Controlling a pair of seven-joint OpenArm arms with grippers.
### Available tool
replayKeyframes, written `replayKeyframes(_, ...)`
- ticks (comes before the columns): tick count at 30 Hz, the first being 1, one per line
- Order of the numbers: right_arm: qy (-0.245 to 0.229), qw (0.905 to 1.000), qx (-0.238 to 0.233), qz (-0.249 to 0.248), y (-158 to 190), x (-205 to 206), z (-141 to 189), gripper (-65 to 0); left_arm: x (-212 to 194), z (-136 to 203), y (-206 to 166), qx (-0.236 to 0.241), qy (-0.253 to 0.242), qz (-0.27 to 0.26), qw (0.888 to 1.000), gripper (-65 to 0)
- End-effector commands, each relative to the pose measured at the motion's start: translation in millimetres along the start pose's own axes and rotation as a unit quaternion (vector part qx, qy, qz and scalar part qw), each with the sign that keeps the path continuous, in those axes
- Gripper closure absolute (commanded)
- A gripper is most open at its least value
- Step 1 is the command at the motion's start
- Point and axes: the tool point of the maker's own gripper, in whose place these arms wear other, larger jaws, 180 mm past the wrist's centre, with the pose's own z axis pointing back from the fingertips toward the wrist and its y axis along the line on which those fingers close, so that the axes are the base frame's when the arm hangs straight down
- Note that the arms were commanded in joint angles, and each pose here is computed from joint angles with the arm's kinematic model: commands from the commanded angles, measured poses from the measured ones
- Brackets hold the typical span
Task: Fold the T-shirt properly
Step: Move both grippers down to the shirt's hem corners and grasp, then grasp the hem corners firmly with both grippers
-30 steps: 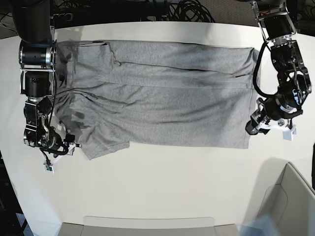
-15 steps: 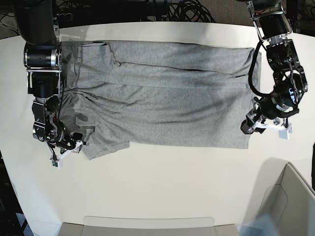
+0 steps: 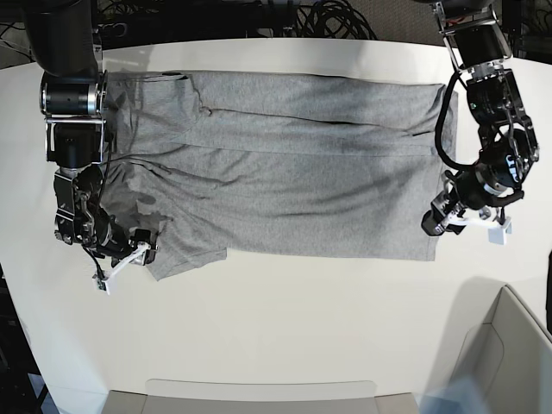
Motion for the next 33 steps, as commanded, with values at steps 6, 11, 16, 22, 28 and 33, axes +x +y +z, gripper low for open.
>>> replayKeyframes(6, 0.009, 0.9997, 0.021, -0.002, 5.1, -4.0, 2.6, -33.6, 12.2, 4.3, -11.4, -0.015, -0.016, -0.007, 1.000, -23.0)
replayKeyframes(11, -0.006, 0.9907, 0.109, -0.080, 27.1, -17.1, 6.6, -33.6, 11.6, 4.3, -10.9, -0.014, -0.015, -0.007, 1.000, -23.0)
replayKeyframes(16, -0.010, 0.9896, 0.113, -0.088, 26.7, -15.6, 7.7, -33.6, 10.9, -0.9, -4.5, -0.008, -0.009, 0.004, 1.000, -23.0)
replayKeyframes(22, -0.011, 0.9896, 0.114, -0.088, 26.8, -14.7, 7.8, -33.6, 38.5, -33.4, 17.4, 0.013, -0.022, 0.065, 0.998, -23.5)
replayKeyframes(28, -0.008, 0.9895, 0.114, -0.089, 27.4, -16.7, 7.3, -33.6, 66.7, -67.2, 15.6, 0.072, -0.060, -0.021, 0.995, -28.9)
replayKeyframes(33, -0.008, 0.9898, 0.112, -0.088, 24.9, -16.4, 8.1, -33.6, 72.9, -81.2, 41.0, 0.143, -0.106, -0.099, 0.979, -31.3)
